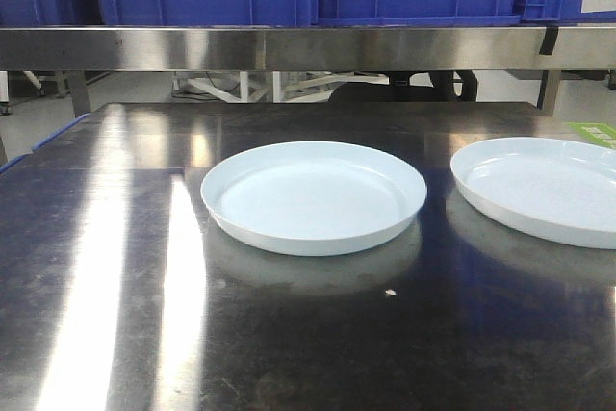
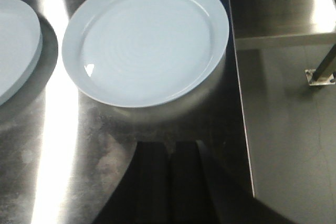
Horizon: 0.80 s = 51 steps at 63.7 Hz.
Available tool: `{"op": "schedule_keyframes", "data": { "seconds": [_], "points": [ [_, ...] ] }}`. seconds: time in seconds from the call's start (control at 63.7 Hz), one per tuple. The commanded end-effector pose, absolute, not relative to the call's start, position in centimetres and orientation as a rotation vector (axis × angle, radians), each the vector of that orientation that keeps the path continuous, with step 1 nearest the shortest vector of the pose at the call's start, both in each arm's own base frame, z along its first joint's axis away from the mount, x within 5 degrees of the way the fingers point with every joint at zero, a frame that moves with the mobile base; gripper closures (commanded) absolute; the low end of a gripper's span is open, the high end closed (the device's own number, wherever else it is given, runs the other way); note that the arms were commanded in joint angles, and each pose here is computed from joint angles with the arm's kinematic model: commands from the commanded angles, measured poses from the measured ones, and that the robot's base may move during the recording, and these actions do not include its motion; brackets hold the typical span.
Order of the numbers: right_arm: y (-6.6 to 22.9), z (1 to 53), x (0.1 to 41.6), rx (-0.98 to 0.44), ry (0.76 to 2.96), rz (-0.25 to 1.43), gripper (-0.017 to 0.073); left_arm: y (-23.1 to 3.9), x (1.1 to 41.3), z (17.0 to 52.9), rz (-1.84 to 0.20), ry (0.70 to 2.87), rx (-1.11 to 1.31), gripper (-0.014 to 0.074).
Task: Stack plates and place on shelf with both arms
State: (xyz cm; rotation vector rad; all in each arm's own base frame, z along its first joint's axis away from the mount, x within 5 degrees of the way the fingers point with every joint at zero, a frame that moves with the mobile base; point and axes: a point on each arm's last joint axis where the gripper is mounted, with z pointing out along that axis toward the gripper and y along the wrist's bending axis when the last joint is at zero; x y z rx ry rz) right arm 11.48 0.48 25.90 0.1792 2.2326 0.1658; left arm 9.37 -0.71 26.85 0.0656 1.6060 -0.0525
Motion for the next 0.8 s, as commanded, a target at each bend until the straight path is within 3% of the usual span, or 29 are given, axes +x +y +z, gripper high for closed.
{"op": "schedule_keyframes", "data": {
  "seconds": [0.0,0.628,0.785],
  "points": [
    [0.4,27.1,12.9,0.183,2.205,0.168,0.0506,-0.5,9.4,28.5,-0.037,1.502,0.040,0.0513],
    [0.1,28.3,23.0,0.155,2.545,0.100,0.0506,-0.5,9.4,28.5,-0.037,1.502,0.040,0.0513],
    [-1.6,28.8,25.0,0.192,2.561,0.062,0.0479,-0.5,9.4,28.5,-0.037,1.502,0.040,0.0513]
  ]
}}
